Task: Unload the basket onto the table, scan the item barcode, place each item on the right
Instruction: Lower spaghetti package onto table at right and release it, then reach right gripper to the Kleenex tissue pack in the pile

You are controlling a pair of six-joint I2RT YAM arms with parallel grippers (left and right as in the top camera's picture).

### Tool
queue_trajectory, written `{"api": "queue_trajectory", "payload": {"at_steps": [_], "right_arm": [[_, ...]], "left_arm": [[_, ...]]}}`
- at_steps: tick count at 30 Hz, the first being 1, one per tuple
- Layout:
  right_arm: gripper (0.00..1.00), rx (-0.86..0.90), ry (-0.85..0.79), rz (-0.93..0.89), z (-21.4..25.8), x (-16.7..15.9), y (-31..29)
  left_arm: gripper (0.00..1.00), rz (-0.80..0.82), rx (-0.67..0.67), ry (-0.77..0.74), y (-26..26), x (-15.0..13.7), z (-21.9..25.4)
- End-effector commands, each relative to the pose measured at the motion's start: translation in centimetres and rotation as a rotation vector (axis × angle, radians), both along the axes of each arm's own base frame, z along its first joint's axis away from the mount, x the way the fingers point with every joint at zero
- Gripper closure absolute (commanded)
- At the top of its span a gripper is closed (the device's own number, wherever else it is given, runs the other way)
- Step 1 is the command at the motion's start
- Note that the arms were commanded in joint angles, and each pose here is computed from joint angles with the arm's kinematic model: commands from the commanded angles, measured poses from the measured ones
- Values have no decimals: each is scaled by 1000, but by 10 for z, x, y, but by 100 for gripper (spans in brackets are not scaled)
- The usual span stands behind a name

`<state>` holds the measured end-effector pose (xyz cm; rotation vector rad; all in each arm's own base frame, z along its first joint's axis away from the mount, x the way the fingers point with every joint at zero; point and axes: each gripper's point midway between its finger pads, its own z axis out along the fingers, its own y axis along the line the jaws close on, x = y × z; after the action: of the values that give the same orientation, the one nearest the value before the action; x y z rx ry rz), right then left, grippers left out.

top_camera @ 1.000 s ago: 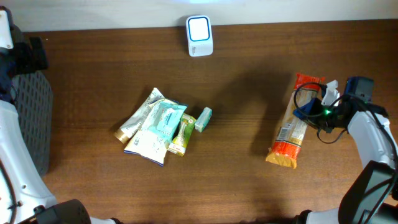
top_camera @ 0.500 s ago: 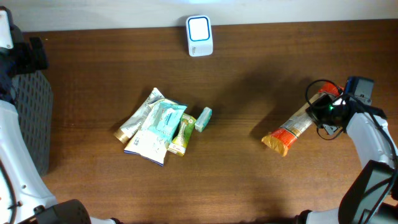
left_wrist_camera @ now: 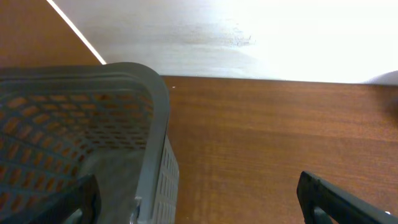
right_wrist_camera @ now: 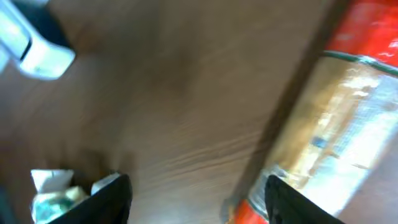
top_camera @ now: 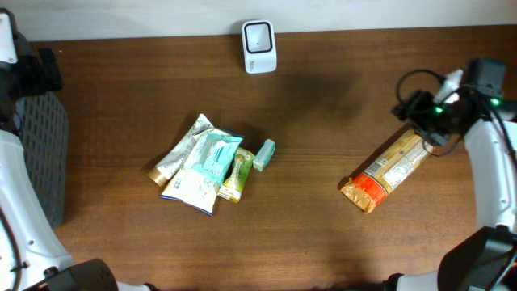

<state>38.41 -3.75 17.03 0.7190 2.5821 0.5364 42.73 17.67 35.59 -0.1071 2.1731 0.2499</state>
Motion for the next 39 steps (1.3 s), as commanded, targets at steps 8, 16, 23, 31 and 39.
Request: {"api": "queue_trajectory", "payload": {"at_steps": [8,16,23,31,39], "right_arm": [[61,140,22,408,-86,36,261],[65,-12,213,415,-139,-3,265],[64,-12,273,504,-103,-3,239],[74,58,324,641,-112,-48,297],[96,-1,342,496,-154,-66,310]], "left_arm": [[1,-12,21,-19,-2,-3,10],[1,-12,21,-19,-2,-3,10],[1,-12,21,-19,-2,-3,10],[1,-12,21,-19,-2,-3,10],[1,-12,21,-19,-2,-3,10]]}}
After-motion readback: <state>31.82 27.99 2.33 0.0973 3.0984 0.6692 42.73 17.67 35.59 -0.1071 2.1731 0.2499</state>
